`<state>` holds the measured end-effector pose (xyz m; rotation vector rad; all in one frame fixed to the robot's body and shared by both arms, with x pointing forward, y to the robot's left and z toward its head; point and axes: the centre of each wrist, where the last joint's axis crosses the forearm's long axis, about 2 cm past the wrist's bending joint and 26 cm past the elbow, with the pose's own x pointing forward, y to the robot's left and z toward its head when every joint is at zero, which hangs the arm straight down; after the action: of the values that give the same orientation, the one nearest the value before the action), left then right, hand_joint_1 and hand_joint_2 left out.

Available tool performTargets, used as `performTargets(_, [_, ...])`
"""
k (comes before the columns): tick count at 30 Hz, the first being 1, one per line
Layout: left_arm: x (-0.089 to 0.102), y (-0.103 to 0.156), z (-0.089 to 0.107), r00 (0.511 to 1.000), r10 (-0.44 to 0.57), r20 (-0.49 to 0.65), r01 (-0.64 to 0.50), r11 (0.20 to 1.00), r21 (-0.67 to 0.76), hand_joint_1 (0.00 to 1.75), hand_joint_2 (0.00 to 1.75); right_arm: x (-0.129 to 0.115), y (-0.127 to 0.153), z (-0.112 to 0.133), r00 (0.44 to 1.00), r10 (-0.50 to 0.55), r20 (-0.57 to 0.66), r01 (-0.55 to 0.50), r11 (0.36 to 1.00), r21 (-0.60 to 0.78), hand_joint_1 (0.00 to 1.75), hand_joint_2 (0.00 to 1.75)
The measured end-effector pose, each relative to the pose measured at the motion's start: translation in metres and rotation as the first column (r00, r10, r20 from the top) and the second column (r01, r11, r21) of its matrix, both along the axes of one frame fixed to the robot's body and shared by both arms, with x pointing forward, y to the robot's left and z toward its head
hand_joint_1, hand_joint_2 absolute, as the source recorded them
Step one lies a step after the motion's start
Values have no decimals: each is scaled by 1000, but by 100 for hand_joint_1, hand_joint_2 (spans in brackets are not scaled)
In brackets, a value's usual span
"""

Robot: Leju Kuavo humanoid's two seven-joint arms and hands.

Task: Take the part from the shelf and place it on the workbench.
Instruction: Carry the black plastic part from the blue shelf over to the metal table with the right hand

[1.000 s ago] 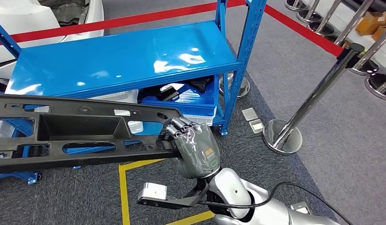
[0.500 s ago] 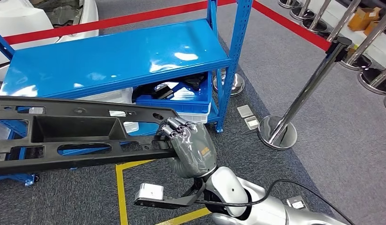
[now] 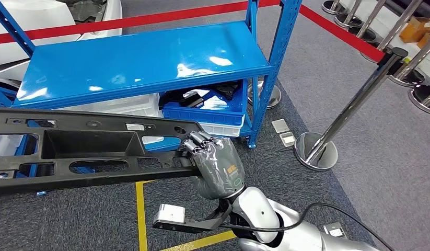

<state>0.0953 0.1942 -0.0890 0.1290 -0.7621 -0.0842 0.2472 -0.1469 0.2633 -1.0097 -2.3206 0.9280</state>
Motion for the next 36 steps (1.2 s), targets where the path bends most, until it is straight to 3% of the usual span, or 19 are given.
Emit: performTargets(36, [4, 0, 0, 1000, -19, 3, 19, 1000, 8, 0, 175, -1, -2, -4, 1000, -7, -22, 7, 1000, -14, 175, 175])
